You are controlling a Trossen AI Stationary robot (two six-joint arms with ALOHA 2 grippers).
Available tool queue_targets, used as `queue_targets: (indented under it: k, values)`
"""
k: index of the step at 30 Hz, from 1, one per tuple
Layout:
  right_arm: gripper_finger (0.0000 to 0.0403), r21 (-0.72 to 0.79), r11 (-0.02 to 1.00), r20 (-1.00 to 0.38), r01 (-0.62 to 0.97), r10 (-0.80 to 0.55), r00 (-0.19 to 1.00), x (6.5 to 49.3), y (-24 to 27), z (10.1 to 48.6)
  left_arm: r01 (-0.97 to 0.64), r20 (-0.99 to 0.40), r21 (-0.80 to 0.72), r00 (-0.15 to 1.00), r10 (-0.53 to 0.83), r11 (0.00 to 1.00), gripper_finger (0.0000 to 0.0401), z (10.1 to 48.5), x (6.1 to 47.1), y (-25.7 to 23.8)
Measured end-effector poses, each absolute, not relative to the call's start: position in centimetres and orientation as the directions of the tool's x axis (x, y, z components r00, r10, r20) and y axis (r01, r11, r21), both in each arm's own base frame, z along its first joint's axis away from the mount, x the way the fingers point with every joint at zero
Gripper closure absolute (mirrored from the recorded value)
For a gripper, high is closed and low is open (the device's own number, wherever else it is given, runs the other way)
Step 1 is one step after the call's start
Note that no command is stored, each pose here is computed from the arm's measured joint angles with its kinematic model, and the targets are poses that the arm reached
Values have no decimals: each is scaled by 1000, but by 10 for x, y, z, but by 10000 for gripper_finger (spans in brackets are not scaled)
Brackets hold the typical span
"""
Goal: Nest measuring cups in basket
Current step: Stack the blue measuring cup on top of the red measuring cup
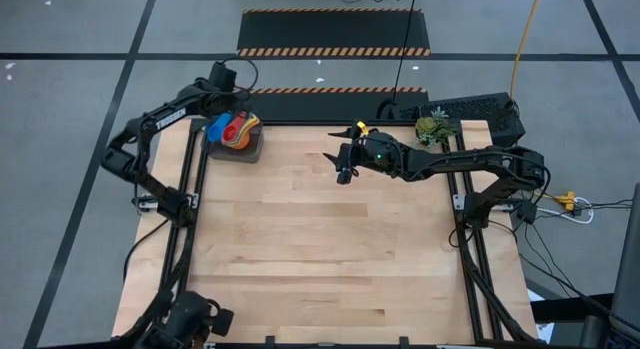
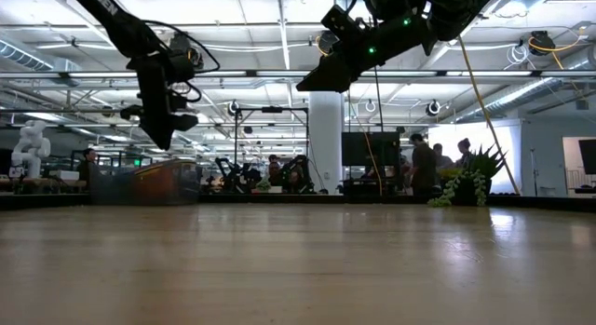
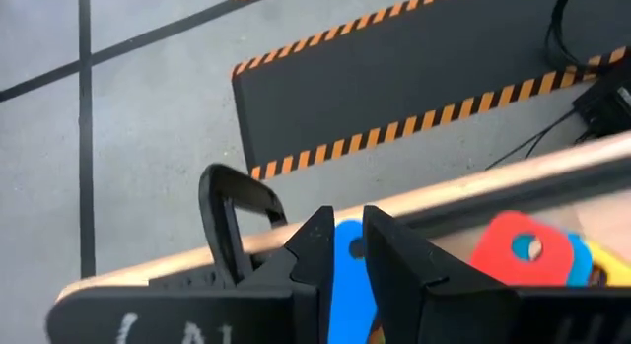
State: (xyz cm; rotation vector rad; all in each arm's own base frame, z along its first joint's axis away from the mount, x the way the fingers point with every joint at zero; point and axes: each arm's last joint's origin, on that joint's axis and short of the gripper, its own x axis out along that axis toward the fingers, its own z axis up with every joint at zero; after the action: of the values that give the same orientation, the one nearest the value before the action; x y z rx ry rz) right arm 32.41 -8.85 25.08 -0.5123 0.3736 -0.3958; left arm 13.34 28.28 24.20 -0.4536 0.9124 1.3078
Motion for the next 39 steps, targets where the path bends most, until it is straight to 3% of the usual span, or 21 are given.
queue_targets:
  k: [10, 19, 23, 27, 32, 39]
  values:
    - [138, -537, 800, -243, 268, -451, 859, 324, -88, 251, -948, -842, 204, -43, 538, 243, 324, 243, 128, 268]
    - [138, -531, 811, -252, 245, -427, 868, 324, -88, 250, -957, -848, 189, -46, 528, 219, 195, 242, 129, 266]
    - [138, -531, 811, -252, 245, -427, 868, 324, -88, 250, -956, -838, 189, -39, 544, 223, 163, 243, 129, 268]
    - [138, -531, 811, -252, 245, -427, 868, 324, -88, 250, -946, -808, 203, -16, 588, 254, 160, 247, 124, 276]
    - [138, -531, 811, -250, 246, -427, 869, 324, -88, 250, -948, -827, 100, 90, 555, 301, 174, 258, 115, 284]
    - [138, -540, 805, -243, 246, -429, 870, 324, -88, 251, -935, -868, 43, 139, 477, 351, 178, 275, 115, 307]
